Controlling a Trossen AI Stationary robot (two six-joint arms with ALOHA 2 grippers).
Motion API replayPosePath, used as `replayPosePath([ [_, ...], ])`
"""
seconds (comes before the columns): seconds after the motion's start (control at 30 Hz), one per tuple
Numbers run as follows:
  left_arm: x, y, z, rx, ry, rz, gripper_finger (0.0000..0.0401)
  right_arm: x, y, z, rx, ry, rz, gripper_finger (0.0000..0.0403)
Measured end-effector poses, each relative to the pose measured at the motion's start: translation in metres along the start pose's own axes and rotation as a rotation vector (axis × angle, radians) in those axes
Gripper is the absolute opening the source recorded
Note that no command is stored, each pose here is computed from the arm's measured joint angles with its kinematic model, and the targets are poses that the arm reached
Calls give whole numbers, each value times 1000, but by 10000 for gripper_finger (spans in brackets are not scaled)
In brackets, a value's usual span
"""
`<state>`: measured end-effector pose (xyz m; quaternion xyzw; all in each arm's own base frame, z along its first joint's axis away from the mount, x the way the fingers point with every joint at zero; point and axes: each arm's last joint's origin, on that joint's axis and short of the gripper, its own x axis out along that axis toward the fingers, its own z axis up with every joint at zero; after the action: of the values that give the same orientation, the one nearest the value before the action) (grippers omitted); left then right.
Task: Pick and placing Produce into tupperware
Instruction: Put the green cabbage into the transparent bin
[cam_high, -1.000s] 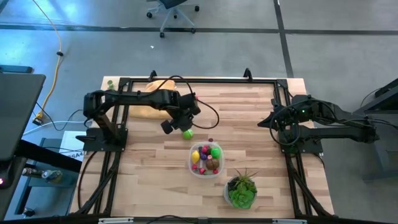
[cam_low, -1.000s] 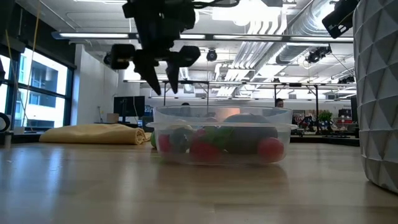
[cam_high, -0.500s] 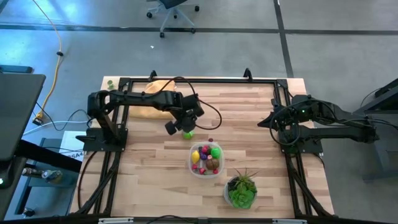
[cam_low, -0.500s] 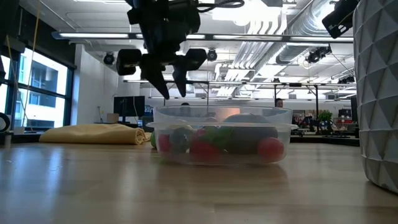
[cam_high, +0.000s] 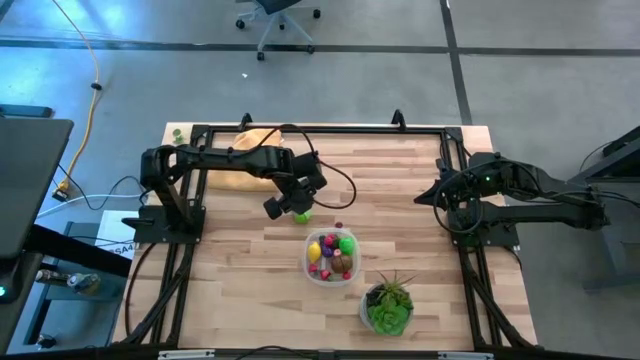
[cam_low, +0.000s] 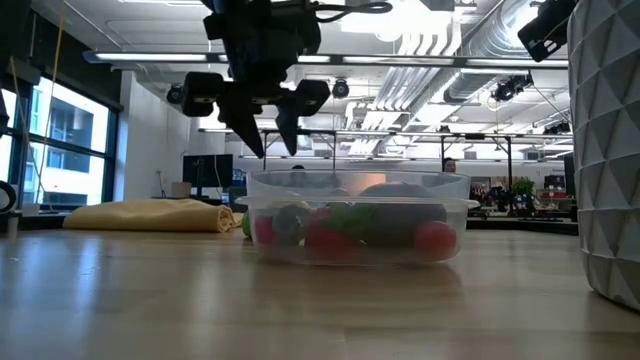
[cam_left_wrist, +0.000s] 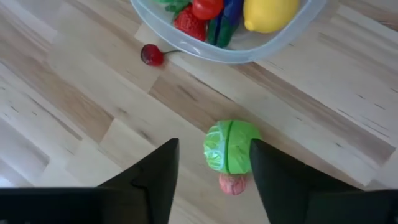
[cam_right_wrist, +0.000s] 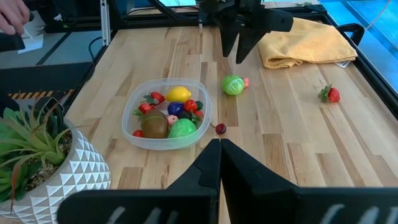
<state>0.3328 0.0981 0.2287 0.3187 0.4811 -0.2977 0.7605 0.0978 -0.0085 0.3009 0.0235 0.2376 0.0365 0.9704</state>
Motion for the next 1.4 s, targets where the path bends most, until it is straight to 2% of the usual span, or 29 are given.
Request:
replayPosePath([
  [0.2, 0, 2, 1, -15, -5, 22, 248, 0, 0, 0, -1, 0, 0, 0],
  [0.4, 14, 3, -2, -23, -6, -38, 284, 0, 0, 0, 0, 0, 0, 0],
  [0.47, 20, 0, -5, -34, 7, -80, 288, 0, 0, 0, 0, 1, 1, 0],
  [0.67, 34, 3, -8, 16, 25, -101, 289, 0, 0, 0, -1, -1, 0, 0],
  [0.73, 40, 1, -10, 7, 31, -139, 289, 0, 0, 0, 0, 2, 1, 0],
  [1.4, 66, 6, -17, 21, 75, -153, 289, 0, 0, 0, -1, -1, 0, 0],
])
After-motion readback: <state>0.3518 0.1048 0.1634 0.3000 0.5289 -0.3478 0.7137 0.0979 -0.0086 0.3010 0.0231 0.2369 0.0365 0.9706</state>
